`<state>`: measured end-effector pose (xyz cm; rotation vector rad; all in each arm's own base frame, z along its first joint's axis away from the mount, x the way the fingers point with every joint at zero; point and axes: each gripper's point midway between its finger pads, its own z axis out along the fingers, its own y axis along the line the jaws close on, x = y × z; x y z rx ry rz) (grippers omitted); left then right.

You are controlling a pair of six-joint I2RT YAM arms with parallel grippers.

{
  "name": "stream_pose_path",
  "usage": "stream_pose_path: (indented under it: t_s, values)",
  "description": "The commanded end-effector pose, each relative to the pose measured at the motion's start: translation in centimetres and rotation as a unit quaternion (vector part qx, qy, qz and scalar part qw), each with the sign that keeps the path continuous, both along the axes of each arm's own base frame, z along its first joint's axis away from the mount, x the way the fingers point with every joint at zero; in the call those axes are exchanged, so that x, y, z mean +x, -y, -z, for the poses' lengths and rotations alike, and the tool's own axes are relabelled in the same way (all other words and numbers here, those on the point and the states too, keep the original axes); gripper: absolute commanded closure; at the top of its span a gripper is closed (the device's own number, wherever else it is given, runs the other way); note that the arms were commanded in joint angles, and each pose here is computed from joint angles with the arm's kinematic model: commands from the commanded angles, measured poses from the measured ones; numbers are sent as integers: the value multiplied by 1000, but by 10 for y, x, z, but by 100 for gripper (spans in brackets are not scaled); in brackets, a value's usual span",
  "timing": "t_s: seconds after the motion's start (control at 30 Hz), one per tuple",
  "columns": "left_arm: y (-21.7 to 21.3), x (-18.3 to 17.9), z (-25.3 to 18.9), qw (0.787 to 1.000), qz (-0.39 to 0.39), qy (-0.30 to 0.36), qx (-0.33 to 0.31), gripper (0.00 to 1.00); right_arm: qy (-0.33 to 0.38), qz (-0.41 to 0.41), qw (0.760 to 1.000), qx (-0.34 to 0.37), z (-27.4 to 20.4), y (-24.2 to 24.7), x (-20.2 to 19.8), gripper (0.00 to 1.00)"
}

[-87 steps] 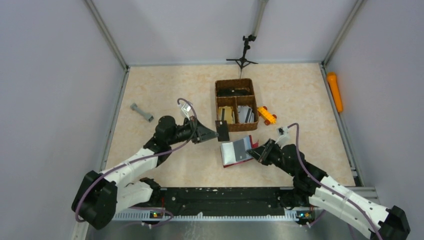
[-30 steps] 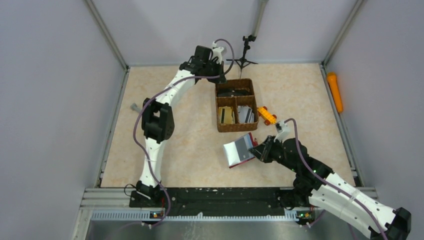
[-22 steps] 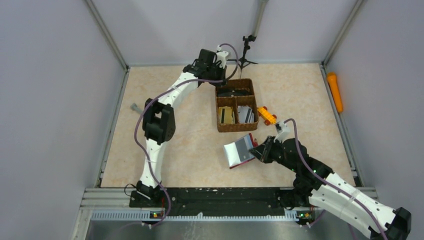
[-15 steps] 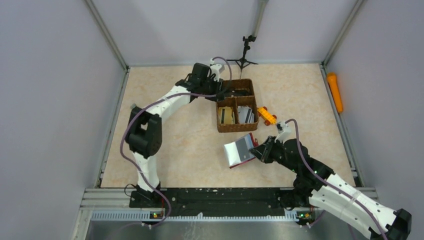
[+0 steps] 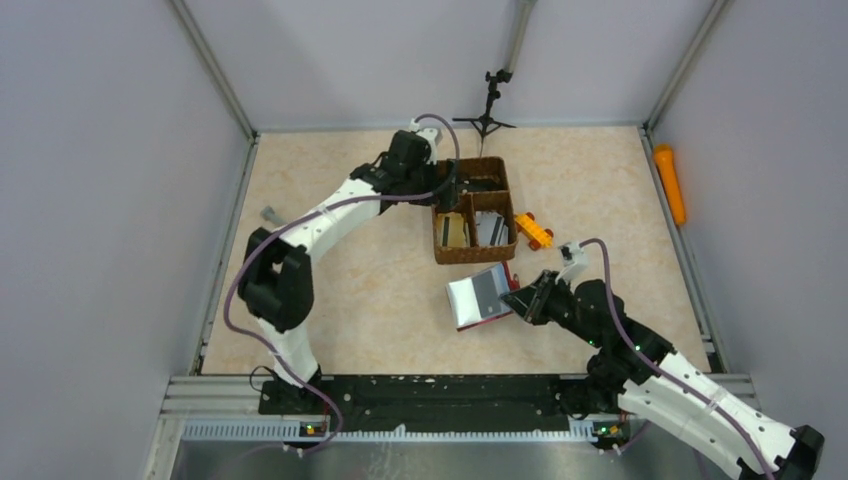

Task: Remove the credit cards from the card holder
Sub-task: Place the credit card in the storage box, then move the storage box to the center of the board.

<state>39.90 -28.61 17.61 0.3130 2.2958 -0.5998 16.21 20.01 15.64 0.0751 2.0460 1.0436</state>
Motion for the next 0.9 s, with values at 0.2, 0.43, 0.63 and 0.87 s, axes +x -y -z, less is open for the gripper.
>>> stream_pose_path:
  t_s: [0.2, 0.43, 0.63, 0.87]
  values:
    - [-23, 17, 81, 984, -89, -118, 95, 30, 29, 20, 999, 32, -29, 7, 3, 100]
    - [-68, -27, 93, 977, -119, -130, 124, 83, 28, 9, 999, 33, -32, 5, 0, 100]
    - [-131, -45, 89, 963, -136, -108, 204, 83, 33, -5, 999, 25, -43, 4, -4, 100]
    - [-165, -45, 100, 941, -50, -73, 325, 85, 39, -14, 999, 15, -57, 3, -5, 100]
